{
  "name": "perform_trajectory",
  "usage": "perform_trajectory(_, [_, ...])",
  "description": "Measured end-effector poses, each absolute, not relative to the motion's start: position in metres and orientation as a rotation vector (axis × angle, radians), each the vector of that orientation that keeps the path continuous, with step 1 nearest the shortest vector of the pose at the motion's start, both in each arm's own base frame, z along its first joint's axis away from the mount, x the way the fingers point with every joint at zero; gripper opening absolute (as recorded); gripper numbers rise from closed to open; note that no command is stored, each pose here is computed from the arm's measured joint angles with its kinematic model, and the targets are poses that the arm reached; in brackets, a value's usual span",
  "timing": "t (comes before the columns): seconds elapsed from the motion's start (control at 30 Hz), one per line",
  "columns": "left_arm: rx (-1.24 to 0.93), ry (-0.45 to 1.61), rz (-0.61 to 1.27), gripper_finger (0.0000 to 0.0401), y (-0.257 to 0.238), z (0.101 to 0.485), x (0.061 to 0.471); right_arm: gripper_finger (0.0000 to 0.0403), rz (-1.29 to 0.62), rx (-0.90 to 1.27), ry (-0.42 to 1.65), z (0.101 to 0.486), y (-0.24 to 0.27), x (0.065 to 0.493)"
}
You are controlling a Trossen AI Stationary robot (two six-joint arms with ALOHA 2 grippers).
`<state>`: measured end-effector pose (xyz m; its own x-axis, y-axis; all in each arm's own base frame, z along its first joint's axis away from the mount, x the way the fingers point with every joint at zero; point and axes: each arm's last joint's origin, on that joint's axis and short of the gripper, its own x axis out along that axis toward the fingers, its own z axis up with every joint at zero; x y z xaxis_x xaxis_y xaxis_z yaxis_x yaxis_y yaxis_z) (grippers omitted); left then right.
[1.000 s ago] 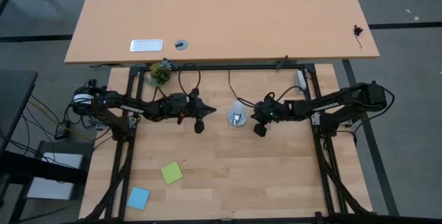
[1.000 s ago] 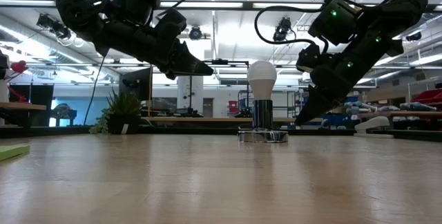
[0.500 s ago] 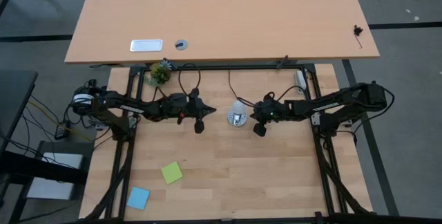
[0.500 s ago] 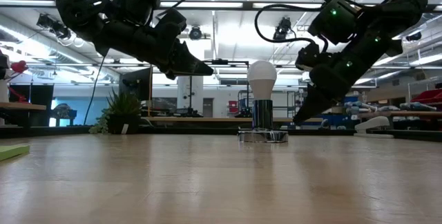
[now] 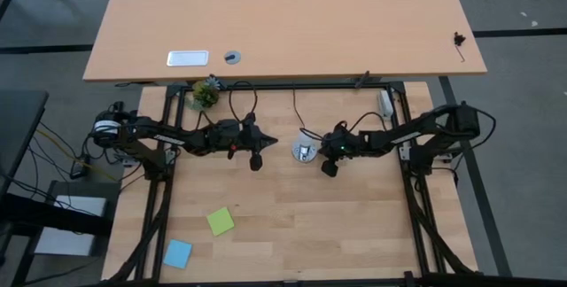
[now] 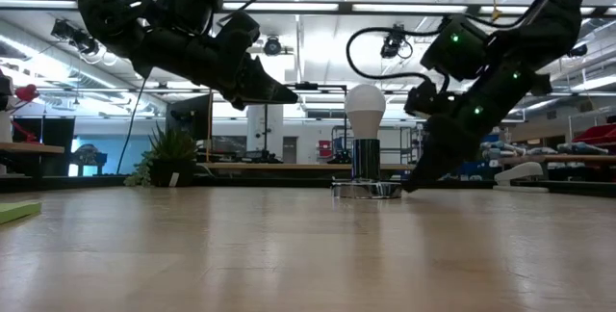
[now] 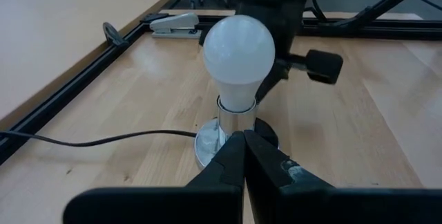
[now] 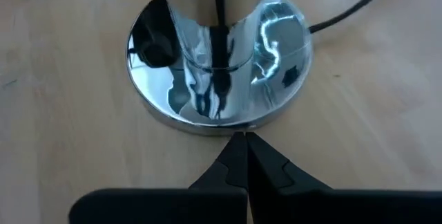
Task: Screw lightbulb
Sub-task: Remove the lightbulb from the lamp
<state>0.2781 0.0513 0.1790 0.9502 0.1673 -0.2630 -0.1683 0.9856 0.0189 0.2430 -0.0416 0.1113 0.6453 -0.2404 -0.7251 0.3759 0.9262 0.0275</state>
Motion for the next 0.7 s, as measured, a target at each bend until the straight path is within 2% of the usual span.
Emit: perform_trajectory(0.7, [-0.015, 0.249, 0.169, 0.0012, 0.051, 0.181, 0.278, 0.0004, -0.272, 0.240, 0.716, 0.099, -0.042, 0.257])
